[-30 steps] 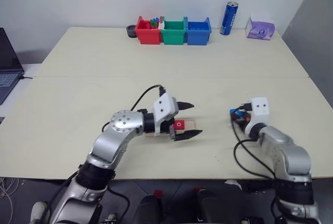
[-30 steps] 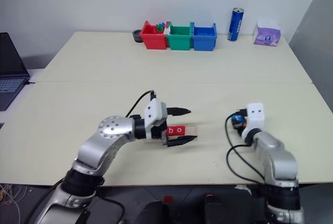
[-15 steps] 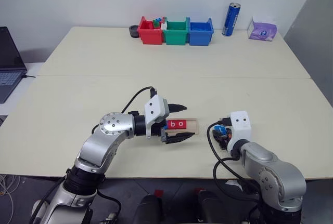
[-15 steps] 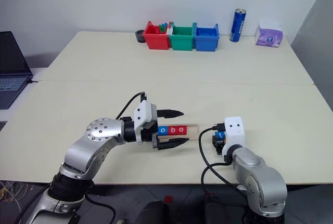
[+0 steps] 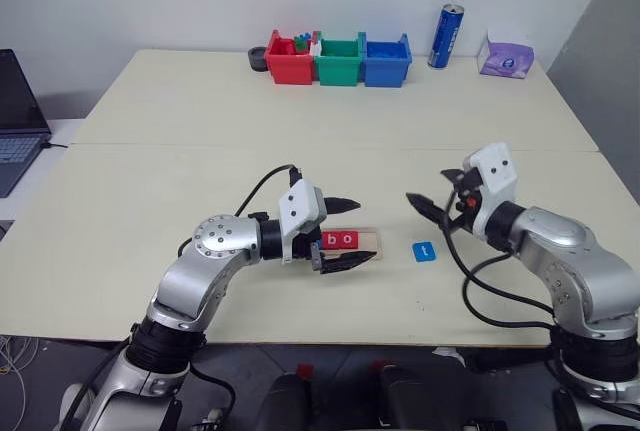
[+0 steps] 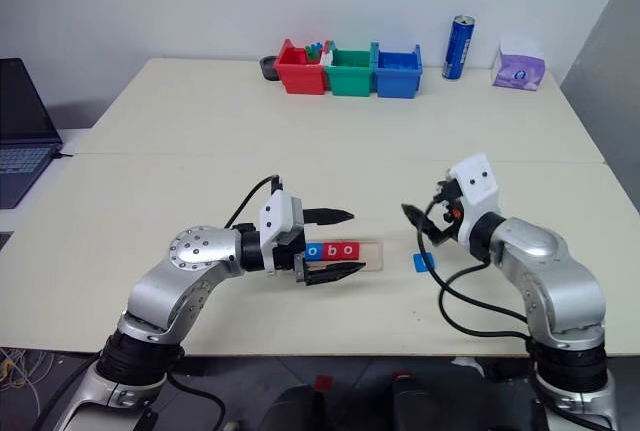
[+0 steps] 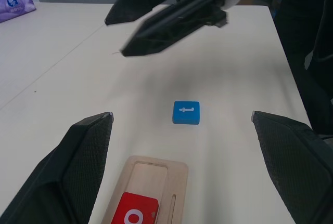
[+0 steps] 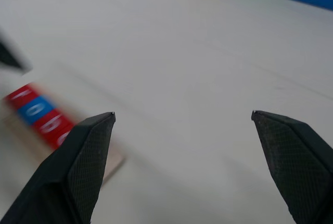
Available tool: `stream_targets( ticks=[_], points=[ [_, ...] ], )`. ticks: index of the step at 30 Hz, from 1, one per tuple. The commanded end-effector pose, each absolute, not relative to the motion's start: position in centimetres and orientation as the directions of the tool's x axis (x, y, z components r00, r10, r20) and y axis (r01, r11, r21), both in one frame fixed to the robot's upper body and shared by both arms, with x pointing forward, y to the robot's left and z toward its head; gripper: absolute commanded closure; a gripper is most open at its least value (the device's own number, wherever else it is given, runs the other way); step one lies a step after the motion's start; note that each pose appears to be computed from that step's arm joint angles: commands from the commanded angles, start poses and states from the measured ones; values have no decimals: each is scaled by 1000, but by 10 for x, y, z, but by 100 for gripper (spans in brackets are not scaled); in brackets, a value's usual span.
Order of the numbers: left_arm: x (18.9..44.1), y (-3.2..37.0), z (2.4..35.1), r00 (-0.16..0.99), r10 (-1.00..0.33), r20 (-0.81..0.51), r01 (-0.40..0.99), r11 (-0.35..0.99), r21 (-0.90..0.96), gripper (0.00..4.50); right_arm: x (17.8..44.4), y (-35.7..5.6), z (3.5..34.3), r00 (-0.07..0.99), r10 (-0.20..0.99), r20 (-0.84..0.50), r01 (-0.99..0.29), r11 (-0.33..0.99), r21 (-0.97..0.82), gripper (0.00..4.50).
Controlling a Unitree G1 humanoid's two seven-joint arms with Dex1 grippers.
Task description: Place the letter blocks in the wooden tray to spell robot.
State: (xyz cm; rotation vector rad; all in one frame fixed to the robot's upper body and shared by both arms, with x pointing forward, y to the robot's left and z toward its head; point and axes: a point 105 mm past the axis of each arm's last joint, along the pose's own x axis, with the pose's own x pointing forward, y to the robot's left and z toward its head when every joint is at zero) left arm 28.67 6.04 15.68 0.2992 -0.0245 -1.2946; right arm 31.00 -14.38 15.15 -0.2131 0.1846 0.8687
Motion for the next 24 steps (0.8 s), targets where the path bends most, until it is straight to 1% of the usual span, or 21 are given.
stream_targets(
  ticks=[1,7,14,18,24],
  points=[
    [285,57,167,250,-962,-112,943,215,255,0,306,-159,132,505,808,-302,-863,466,-197,4],
    [285,60,163,251,-959,-131,942,210,262,0,315,-169,112,423,835,-352,-905,375,-199,4],
    [284,61,162,248,-958,-141,942,205,266,0,313,-163,100,340,856,-389,-940,293,-177,4],
    [284,60,163,243,-960,-141,942,199,269,0,310,-163,93,313,856,-410,-949,263,-176,4],
    [284,59,163,234,-962,-144,944,189,272,0,310,-164,83,311,846,-432,-949,254,-186,4]
  ],
)
